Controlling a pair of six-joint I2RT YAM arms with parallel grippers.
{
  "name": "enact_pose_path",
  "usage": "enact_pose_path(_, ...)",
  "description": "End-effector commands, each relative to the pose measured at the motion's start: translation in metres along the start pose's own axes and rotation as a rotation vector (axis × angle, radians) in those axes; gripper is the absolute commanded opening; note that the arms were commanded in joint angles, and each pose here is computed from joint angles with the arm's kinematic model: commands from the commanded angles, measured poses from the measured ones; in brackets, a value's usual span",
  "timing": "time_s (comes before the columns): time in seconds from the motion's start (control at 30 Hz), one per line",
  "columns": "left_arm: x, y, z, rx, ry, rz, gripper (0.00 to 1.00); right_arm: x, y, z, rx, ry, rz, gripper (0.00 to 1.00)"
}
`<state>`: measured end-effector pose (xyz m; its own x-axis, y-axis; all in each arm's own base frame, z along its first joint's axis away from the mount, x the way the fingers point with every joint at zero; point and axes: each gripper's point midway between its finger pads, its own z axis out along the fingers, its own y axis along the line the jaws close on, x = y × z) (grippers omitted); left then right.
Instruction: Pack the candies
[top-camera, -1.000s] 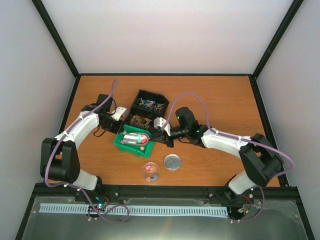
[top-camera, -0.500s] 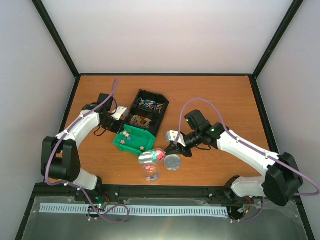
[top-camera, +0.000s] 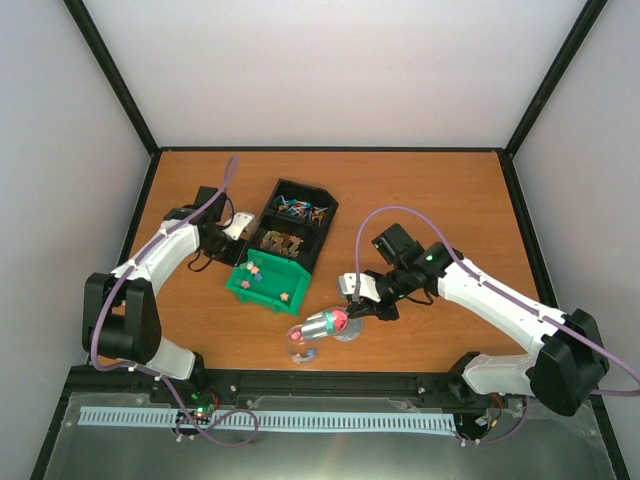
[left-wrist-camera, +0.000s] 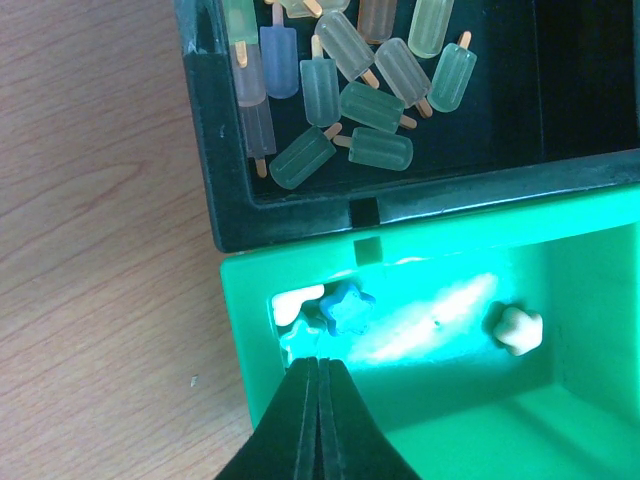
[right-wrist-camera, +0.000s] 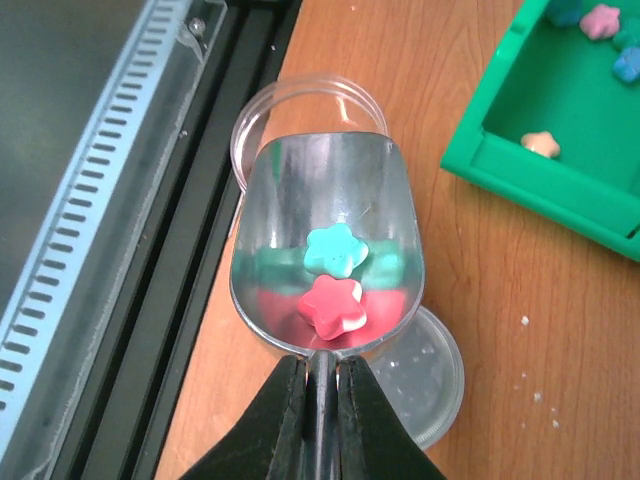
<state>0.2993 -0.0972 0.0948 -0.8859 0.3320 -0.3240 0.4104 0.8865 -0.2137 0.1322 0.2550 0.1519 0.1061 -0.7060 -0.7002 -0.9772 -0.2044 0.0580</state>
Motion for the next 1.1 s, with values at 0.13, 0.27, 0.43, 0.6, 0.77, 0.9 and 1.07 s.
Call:
enact_pose_path(0.13, -0.011, -0.002, -0.009, 0.003, -0.024, 0.039, 0.01, 0.008, -0.004, -0.002, 0.038, 0.135, -0.057, 0.03)
enact_pose_path(0.27, -0.01, -0.002, -0.009, 0.004, -0.021, 0.044, 0.01, 0.009, -0.007, -0.006, 0.061, 0.173, -0.064, 0.03)
enact_pose_path(0.43, -0.01, -0.003, -0.009, 0.005, -0.021, 0.052, 0.01, 0.005, -0.007, -0.01, 0.069, 0.191, -0.078, 0.03)
enact_pose_path(0.6, -0.009, -0.003, -0.01, 0.006, -0.022, 0.055, 0.01, -0.001, -0.005, -0.012, 0.064, 0.2, -0.088, 0.03)
enact_pose_path(0.77, -0.005, -0.002, -0.012, -0.011, -0.013, 0.092, 0.01, -0.002, -0.003, -0.019, 0.069, 0.214, -0.099, 0.03)
enact_pose_path(0.9, 0.0, -0.001, -0.014, -0.022, -0.009, 0.107, 0.01, 0.002, 0.0, -0.024, 0.084, 0.236, -0.109, 0.03)
enact_pose_path(1.07, 0.007, -0.003, -0.016, -0.023, -0.001, 0.124, 0.01, -0.005, -0.011, -0.033, 0.146, 0.213, -0.063, 0.03)
